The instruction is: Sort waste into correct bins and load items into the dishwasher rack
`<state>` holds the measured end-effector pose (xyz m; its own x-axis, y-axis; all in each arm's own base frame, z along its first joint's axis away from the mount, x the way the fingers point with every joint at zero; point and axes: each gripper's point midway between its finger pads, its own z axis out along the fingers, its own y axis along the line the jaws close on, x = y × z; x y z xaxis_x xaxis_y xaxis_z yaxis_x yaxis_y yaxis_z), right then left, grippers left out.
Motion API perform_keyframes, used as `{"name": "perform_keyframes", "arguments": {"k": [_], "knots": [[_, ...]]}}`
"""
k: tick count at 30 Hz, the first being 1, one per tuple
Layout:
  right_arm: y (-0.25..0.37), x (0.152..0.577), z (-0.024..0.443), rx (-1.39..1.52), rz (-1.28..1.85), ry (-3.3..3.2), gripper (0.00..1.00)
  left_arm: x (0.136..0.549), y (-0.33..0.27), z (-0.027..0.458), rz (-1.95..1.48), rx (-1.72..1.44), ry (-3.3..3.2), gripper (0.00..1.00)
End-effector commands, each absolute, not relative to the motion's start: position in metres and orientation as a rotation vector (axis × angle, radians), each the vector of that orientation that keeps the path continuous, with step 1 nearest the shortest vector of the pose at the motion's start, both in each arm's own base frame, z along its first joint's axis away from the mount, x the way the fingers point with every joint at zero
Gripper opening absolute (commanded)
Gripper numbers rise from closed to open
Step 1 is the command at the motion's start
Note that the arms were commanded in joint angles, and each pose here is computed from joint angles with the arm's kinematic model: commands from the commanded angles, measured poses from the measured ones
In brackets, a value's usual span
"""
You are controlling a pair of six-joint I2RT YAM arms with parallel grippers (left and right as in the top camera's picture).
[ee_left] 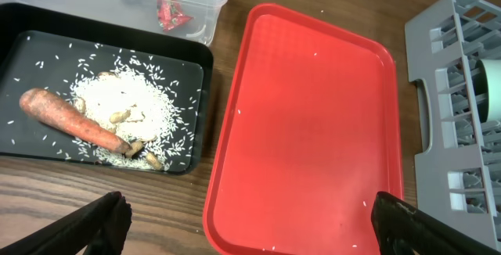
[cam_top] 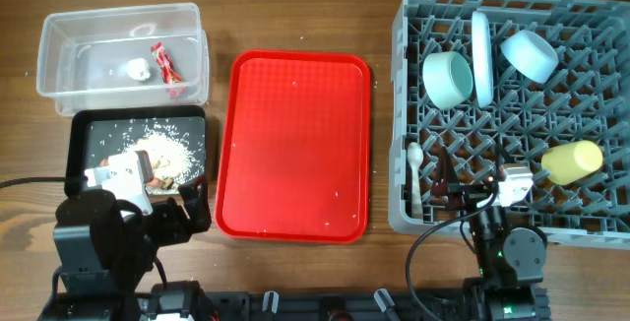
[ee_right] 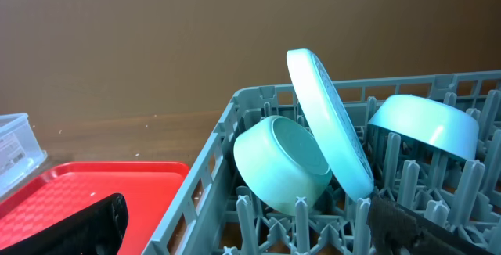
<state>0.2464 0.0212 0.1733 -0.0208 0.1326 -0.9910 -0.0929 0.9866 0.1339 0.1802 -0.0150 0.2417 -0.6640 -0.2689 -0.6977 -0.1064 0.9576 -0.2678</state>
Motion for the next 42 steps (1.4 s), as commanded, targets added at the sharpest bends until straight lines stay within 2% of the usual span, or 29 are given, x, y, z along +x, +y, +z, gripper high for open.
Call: {"name": "perform_keyframes", "arguments": {"k": [1,10,19,25,31,42], "knots": [[0.023,0.246,0.174,0.02,0.19,1.577,1.0,0.18,-0.014,0.242,-0.255,-0.271,2.291,1.0],[0.023,0.246,0.174,0.02,0.19,1.577,1.0,0.18,-0.014,0.241,-0.255,-0.271,2.294,1.0],[0.023,0.246,0.174,0.02,0.19,1.577,1.0,0.178,-0.009,0.22,-0.218,-0.262,2.213,1.0],[0.023,0.246,0.174,0.02,0.19,1.577,1.0,0.204,-0.015,0.193,-0.255,-0.187,2.021,1.0],[0.023,0.246,0.174,0.02,0.19,1.577,1.0,0.232,-0.018,0.195,-0.263,-0.124,1.727,1.0],[0.023,0.246,0.174,0.02,0.19,1.577,1.0,0.242,-0.005,0.217,-0.212,-0.135,1.432,1.0]]}}
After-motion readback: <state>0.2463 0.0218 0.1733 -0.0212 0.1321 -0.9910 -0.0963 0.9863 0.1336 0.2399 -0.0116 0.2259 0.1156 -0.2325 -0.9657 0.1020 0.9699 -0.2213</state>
